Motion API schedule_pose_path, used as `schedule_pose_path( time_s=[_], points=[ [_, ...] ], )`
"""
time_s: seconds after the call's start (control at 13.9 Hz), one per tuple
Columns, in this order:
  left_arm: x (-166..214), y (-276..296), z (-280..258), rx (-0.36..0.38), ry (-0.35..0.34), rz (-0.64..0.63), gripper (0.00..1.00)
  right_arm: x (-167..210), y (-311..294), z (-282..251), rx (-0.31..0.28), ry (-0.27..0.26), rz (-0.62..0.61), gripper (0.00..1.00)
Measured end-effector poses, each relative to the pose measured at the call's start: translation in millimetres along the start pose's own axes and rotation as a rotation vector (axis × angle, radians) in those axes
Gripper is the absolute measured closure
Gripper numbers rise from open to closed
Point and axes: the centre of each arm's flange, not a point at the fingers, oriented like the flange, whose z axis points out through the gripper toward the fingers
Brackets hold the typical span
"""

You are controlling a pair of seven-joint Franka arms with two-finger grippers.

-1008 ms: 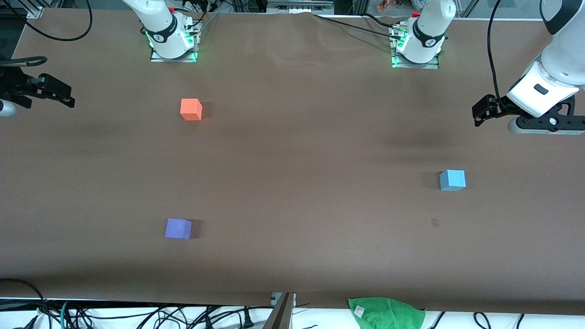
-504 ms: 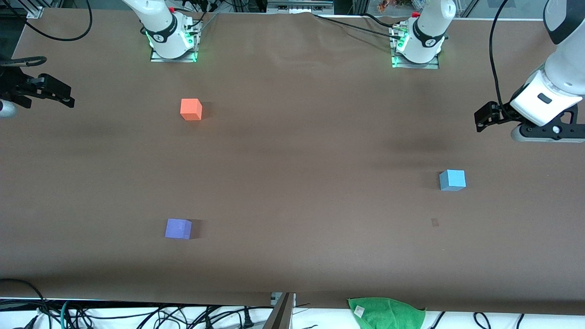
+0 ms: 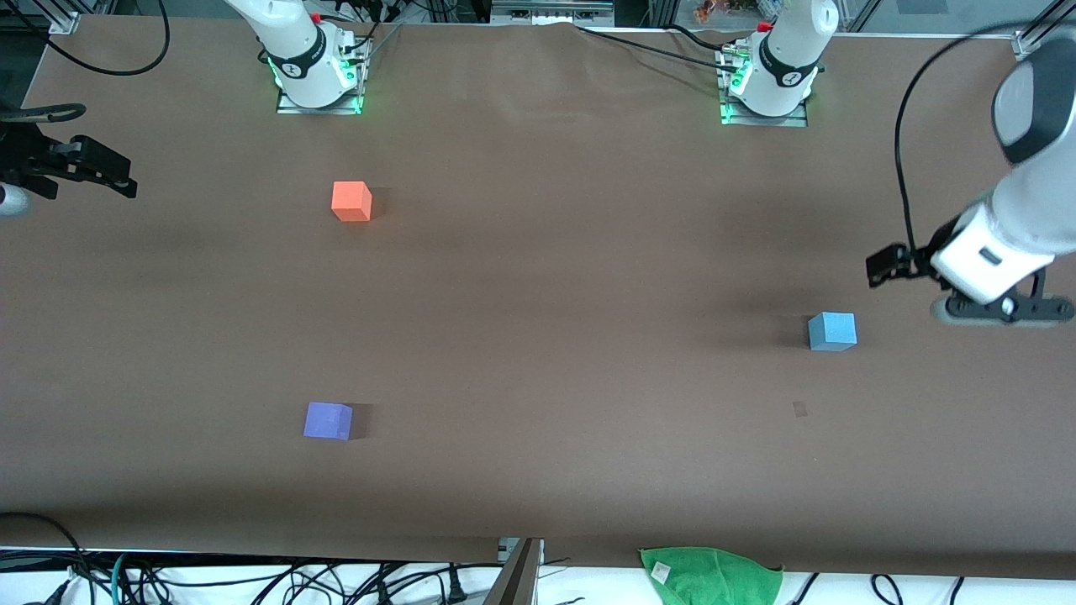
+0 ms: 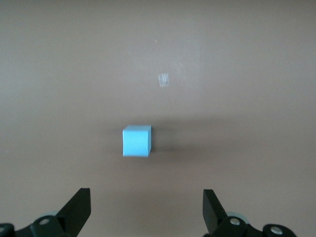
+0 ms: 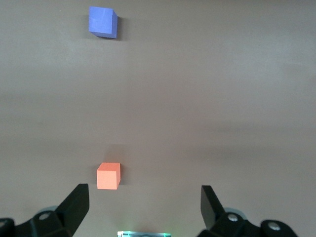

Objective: Place blue block between orange and purple blocks
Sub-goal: 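Lower the left gripper onto the light blue block and grasp it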

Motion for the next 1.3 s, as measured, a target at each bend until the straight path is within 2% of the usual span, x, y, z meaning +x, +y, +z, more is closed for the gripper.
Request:
schedule_pose_path(
  time_s=[0.14,0.5,0.72,0.94,1.3],
  points=[
    [22.0,-13.2,40.7,-0.013,-0.014,-0.019,0.0,0.0,0.1,0.0,0.0,0.0,0.0,0.0],
    [32.3,-41.5,159.7,-0.038,-0.211,-0.05,0.0,0.0,0.1,0.0,0.0,0.0,0.0,0.0],
    [26.8,-43.5,223.9,-0.061,-0.306,0.007,0.0,0.0,0.2,0.0,0.0,0.0,0.0,0.0],
    [26.9,-54.5,250.0,-0.059,-0.299,0.058,0.0,0.0,0.1,0.0,0.0,0.0,0.0,0.0],
    [10.7,-54.4,305.1,-0.017,-0.188,0.105,0.0,0.0,0.5,0.0,0.0,0.0,0.001,0.0]
  ],
)
